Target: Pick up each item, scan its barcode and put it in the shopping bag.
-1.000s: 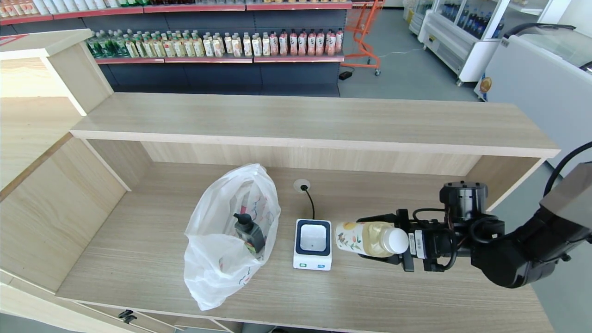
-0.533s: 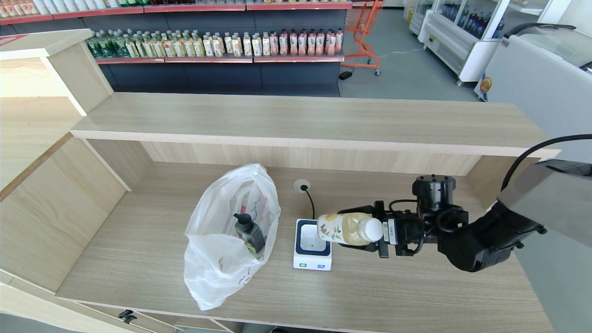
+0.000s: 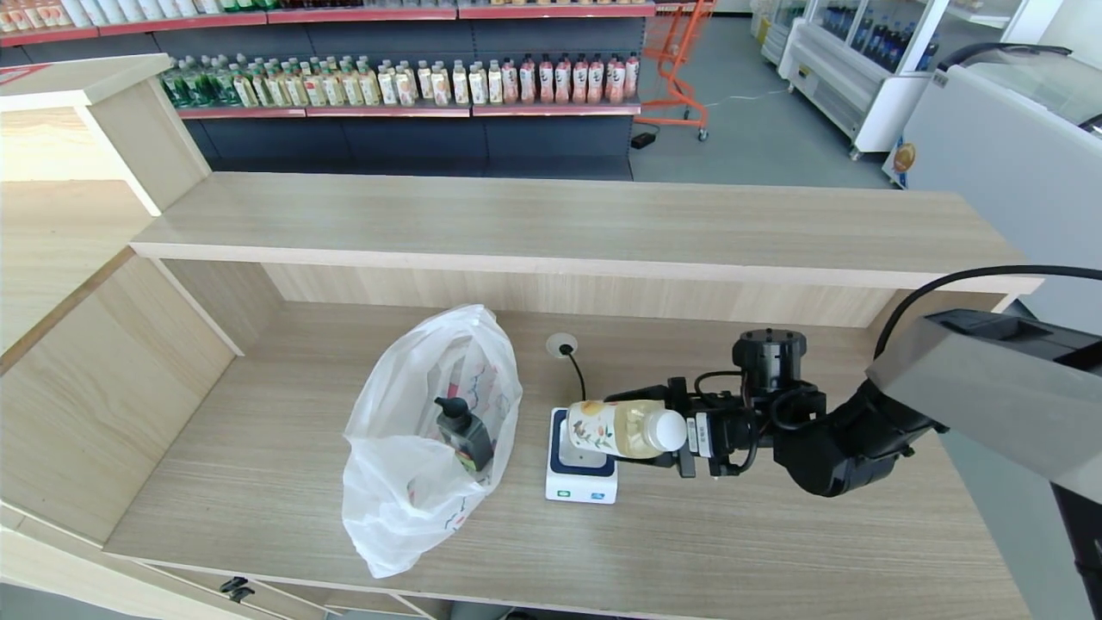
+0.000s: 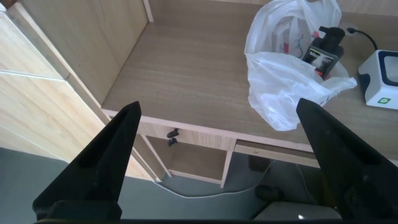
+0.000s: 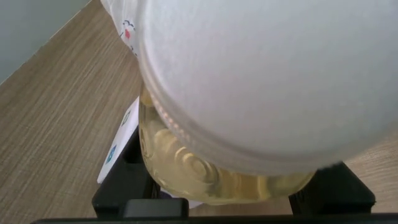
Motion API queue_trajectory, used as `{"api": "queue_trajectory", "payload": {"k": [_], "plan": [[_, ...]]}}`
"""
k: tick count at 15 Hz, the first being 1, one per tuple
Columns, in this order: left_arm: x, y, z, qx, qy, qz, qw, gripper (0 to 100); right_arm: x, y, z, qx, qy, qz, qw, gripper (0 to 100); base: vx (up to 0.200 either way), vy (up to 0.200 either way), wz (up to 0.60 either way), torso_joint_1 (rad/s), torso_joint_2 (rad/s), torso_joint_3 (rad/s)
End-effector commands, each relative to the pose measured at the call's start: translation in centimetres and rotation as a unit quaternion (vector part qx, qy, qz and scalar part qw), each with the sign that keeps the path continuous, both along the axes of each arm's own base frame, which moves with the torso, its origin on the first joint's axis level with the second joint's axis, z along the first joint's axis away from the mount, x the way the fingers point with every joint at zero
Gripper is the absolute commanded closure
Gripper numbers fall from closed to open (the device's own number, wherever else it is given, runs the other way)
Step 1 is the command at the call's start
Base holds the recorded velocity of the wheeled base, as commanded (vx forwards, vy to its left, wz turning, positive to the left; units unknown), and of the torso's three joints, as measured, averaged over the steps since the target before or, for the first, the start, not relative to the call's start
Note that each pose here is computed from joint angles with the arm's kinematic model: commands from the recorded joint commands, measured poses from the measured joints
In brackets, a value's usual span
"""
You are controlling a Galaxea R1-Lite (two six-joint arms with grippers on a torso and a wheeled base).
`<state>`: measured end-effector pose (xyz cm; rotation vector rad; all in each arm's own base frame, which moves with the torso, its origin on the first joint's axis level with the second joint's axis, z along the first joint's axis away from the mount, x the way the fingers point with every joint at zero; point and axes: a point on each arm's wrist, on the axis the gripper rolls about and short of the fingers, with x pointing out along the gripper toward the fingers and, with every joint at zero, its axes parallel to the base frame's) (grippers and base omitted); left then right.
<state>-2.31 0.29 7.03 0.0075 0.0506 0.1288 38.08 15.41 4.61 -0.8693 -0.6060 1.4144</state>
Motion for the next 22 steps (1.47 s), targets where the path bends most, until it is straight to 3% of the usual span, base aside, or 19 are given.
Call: {"api": "queue_trajectory", "payload": {"k": [1,18,22], "plan": [[0.0,0.0,0.0,0.000,0.000,0.000,1.0000,0,0.3,0.1,-0.7,-0.002,0.002,0.003,1.000,100,0.000,0.000,0.00,0.000,0.00,0.000],[0.0,0.0,0.0,0.000,0.001,0.000,1.0000,0,1.4,0.4,-1.9,0.001,-0.002,0.016,1.000,100,0.000,0.000,0.00,0.000,0.00,0.000],[0.0,0.0,0.0,0.000,0.001,0.000,1.0000,0,2.0,0.8,0.1,0.015,-0.011,0.015,1.000,100,0.000,0.000,0.00,0.000,0.00,0.000]]}}
